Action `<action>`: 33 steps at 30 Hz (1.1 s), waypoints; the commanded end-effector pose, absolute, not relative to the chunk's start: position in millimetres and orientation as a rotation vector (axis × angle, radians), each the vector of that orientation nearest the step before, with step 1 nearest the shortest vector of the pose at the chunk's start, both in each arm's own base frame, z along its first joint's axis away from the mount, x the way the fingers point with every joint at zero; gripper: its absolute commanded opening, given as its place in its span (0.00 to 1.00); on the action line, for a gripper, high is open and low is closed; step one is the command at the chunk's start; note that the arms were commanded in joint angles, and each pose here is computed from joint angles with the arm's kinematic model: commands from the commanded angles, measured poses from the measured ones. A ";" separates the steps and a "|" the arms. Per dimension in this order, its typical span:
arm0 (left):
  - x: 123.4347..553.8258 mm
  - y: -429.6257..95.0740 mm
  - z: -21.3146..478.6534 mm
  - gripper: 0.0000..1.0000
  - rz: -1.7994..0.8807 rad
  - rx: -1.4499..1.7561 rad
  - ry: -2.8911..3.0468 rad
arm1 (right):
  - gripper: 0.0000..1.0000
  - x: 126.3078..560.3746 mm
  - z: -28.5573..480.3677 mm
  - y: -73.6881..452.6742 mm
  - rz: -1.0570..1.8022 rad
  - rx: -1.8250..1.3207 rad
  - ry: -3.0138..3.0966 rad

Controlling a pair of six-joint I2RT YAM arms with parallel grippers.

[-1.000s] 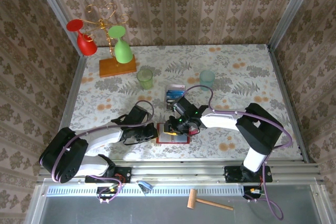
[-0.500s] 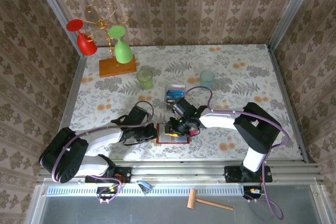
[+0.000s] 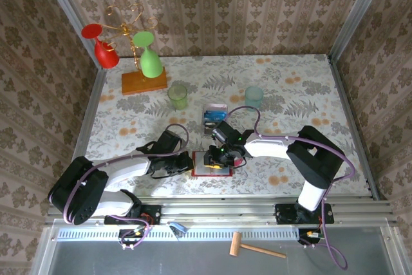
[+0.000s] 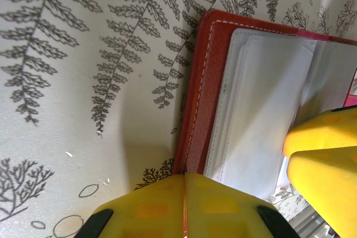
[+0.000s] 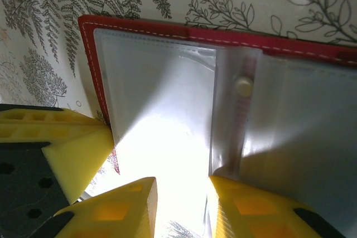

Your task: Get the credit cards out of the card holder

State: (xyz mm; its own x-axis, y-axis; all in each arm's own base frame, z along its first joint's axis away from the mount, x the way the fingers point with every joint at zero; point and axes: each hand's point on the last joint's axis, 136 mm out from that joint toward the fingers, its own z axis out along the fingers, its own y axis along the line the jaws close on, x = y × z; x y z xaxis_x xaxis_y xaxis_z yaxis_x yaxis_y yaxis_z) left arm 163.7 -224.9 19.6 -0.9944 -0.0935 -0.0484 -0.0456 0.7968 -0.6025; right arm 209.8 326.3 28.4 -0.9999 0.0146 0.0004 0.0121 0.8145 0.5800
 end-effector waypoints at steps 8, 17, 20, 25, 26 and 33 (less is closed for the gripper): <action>152.5 -216.3 10.3 0.09 -0.925 -0.134 2.965 | 0.27 210.0 47.3 342.4 1.097 -0.014 2.926; 151.8 -215.9 9.7 0.09 -0.923 -0.132 2.969 | 0.28 209.7 27.4 347.1 1.047 -0.020 3.002; 151.6 -214.9 8.9 0.09 -0.919 -0.134 2.970 | 0.28 207.9 22.8 339.5 0.977 -0.024 3.024; 151.1 -213.5 7.0 0.09 -0.914 -0.137 2.976 | 0.28 207.0 20.5 327.7 0.921 -0.005 3.032; 150.7 -213.0 6.3 0.09 -0.913 -0.141 2.979 | 0.28 206.7 20.4 325.9 0.918 -0.002 3.031; 150.3 -211.9 4.8 0.09 -0.910 -0.143 2.984 | 0.28 207.7 25.4 319.6 0.935 0.011 3.007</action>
